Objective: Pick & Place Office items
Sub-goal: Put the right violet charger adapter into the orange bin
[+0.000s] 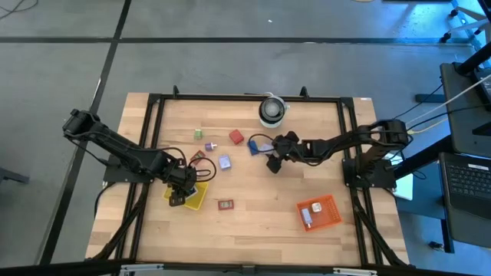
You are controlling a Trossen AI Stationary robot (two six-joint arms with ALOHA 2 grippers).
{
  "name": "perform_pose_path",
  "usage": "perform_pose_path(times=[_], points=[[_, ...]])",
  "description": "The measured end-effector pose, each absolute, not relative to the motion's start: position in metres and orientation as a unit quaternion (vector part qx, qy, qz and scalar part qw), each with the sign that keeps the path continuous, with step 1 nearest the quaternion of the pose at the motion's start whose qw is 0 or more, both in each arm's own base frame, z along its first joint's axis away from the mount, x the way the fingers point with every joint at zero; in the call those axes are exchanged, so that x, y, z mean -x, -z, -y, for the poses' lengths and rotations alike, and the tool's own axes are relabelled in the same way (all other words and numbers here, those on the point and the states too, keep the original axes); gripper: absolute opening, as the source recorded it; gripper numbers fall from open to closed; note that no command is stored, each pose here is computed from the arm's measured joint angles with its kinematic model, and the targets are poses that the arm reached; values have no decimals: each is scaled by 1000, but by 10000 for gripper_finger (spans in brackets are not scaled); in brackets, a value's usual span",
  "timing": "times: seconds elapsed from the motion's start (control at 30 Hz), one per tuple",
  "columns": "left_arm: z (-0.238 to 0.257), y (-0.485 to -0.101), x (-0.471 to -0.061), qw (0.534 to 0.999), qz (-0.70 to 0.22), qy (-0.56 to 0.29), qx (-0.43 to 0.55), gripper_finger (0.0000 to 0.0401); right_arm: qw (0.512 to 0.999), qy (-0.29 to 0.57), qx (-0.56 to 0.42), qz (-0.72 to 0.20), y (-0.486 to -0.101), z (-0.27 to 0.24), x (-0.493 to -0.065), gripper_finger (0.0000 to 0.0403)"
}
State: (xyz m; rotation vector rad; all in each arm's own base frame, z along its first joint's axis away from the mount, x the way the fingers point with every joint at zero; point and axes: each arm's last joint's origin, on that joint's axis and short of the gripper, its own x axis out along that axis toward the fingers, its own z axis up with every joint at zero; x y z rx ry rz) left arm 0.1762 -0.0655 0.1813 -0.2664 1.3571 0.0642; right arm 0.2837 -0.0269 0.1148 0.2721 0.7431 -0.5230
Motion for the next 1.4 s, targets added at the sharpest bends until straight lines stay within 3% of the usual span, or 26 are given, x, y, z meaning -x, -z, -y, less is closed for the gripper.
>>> perform_pose_path(times=[0.37,0.7,1.1,1.4], points=[[65,-188,-180,775,-621,-22,116,231,896,239,-137,-349,-94,27,-293,290],[69,-207,-189,792,-602,10,107,217,900,223,-128,-353,-94,26,-294,212],[69,-215,-192,803,-589,15,92,196,904,205,-116,-357,-97,25,-294,212],[60,-215,-196,805,-585,-1,100,192,912,194,-108,-346,-131,24,-284,212]])
